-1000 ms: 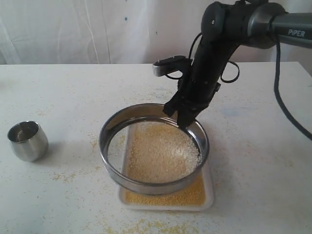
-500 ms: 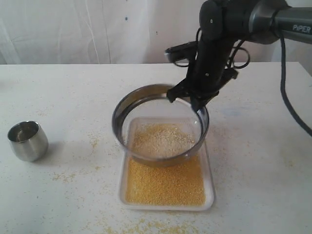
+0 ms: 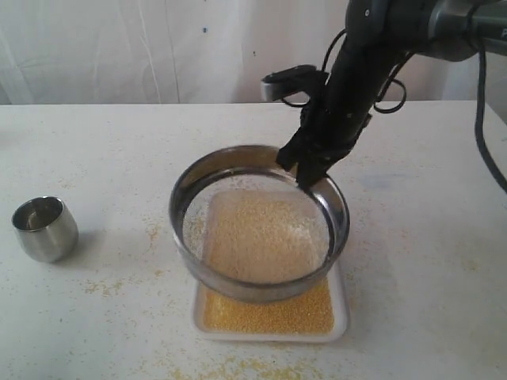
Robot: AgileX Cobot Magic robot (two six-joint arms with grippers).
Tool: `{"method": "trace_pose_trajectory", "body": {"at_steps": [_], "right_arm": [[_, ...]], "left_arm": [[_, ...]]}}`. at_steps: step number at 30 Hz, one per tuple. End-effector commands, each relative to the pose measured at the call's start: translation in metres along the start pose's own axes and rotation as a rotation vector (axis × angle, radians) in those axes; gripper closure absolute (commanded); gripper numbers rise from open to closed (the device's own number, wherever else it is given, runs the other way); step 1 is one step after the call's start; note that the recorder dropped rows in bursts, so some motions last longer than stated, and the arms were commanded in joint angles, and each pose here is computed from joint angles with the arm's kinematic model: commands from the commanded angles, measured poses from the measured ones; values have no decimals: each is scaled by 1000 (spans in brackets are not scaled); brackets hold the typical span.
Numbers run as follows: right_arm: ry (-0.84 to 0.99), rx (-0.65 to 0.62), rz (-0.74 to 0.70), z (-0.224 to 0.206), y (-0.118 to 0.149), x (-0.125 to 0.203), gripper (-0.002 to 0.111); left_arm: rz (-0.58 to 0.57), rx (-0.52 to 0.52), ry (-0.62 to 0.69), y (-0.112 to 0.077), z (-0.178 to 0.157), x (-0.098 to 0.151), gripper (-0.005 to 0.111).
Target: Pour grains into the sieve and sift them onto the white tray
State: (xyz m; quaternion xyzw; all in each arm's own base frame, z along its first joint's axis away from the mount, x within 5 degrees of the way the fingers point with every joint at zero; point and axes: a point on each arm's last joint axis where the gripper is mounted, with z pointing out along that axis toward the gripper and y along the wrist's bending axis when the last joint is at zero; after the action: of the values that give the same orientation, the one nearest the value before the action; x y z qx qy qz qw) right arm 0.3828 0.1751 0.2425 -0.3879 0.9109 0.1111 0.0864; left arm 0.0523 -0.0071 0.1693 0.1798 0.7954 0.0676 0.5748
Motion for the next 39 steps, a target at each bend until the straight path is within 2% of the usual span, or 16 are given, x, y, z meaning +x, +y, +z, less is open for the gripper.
{"method": "trace_pose_trajectory", "body": {"at_steps": [1, 3, 5, 7, 9, 12, 13, 15, 17, 22, 23, 28, 31, 34, 36, 39], "right_arm": [[-76, 253, 314, -11, -22, -1, 108], [-53, 231, 350, -11, -22, 2, 108], [12, 10, 72, -8, 0, 3, 108], [-27, -60, -74, -8, 8, -1, 108], [24, 31, 8, -8, 0, 4, 108], [2, 360, 368, -14, -30, 8, 108], [28, 331, 372, -12, -27, 10, 108], [66, 128, 105, -8, -7, 8, 108], [4, -12, 14, -8, 8, 1, 108], [15, 332, 280, -17, -26, 8, 108], [60, 323, 319, -15, -27, 13, 108], [0, -83, 50, 2, 12, -1, 108], [-19, 106, 91, 2, -3, -2, 108], [33, 302, 316, -2, -27, 9, 108], [82, 145, 306, 3, -15, 11, 108], [-19, -151, 29, 8, 22, -5, 108]], "left_arm": [[-2, 5, -2, -1, 0, 1, 106], [-2, 5, -2, -1, 0, 1, 106], [-2, 5, -2, -1, 0, 1, 106], [-2, 5, -2, -1, 0, 1, 106], [-2, 5, -2, -1, 0, 1, 106], [-2, 5, -2, -1, 0, 1, 106], [-2, 5, -2, -1, 0, 1, 106], [-2, 5, -2, -1, 0, 1, 106], [-2, 5, -2, -1, 0, 1, 106], [-2, 5, -2, -1, 0, 1, 106], [-2, 5, -2, -1, 0, 1, 106], [-2, 5, -2, -1, 0, 1, 106], [-2, 5, -2, -1, 0, 1, 106], [-2, 5, -2, -1, 0, 1, 106], [-2, 5, -2, -1, 0, 1, 106], [-2, 5, -2, -1, 0, 1, 106]]}}
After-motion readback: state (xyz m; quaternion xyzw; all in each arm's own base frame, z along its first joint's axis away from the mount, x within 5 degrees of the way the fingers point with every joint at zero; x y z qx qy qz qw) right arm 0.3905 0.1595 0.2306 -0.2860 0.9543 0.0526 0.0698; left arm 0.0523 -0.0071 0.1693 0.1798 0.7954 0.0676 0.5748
